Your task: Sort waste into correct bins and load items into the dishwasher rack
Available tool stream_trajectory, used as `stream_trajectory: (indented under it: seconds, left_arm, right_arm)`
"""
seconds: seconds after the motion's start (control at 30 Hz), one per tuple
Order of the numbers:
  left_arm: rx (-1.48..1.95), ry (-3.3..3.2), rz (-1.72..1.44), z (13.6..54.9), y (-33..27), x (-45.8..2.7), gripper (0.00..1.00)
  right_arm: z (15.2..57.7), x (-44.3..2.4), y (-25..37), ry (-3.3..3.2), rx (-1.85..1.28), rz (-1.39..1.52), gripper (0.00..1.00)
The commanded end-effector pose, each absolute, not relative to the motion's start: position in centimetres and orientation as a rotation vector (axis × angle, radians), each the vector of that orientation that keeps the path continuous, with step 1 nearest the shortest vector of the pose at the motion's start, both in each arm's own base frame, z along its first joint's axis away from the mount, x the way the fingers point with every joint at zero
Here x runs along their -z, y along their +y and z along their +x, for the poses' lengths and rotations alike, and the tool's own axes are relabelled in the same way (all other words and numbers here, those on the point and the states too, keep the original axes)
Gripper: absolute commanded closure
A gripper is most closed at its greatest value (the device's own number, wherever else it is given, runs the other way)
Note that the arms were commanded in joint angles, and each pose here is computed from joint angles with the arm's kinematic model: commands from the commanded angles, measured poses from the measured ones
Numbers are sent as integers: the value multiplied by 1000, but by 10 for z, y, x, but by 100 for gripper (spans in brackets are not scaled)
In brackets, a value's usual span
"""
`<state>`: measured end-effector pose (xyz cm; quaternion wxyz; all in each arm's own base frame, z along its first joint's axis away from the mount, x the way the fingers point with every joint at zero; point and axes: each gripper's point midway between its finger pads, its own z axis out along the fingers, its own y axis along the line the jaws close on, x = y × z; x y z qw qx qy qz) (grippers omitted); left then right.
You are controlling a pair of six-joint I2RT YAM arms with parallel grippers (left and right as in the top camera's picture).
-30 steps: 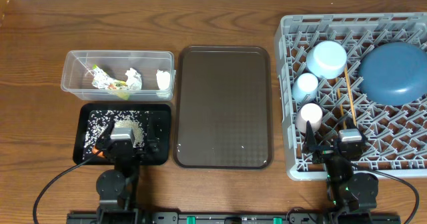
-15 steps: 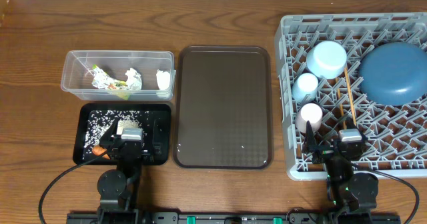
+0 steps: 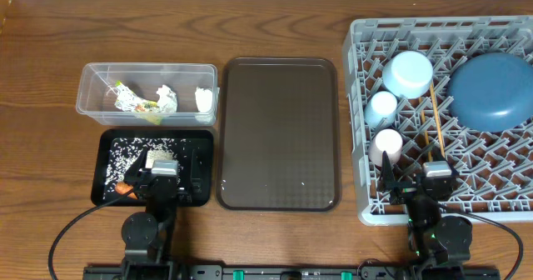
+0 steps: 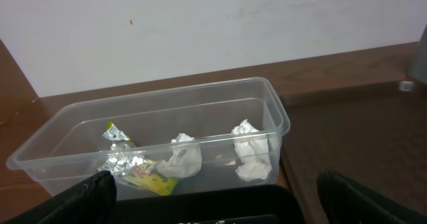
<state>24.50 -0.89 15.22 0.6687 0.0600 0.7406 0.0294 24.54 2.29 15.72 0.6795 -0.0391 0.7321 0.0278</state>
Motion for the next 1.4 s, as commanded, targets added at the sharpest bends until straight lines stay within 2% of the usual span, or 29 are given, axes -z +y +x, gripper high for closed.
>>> stream_trajectory:
  seconds: [0.0, 0.5, 0.73, 1.37]
  left_arm:
    - [-64, 1712, 165, 244, -12, -138, 2]
    - [-65, 1713, 148, 244, -10, -138, 2]
    - [10, 1708, -117, 244, 8, -140, 2]
    - [11, 1720, -117, 244, 8, -137, 2]
  right_arm:
    - [245, -157, 21, 1642, -44, -99, 1]
    - [245, -157, 21, 1642, -44, -99, 1]
    - [245, -157, 21, 1642, -44, -99, 1]
    - [245, -157, 21, 1642, -44, -99, 1]
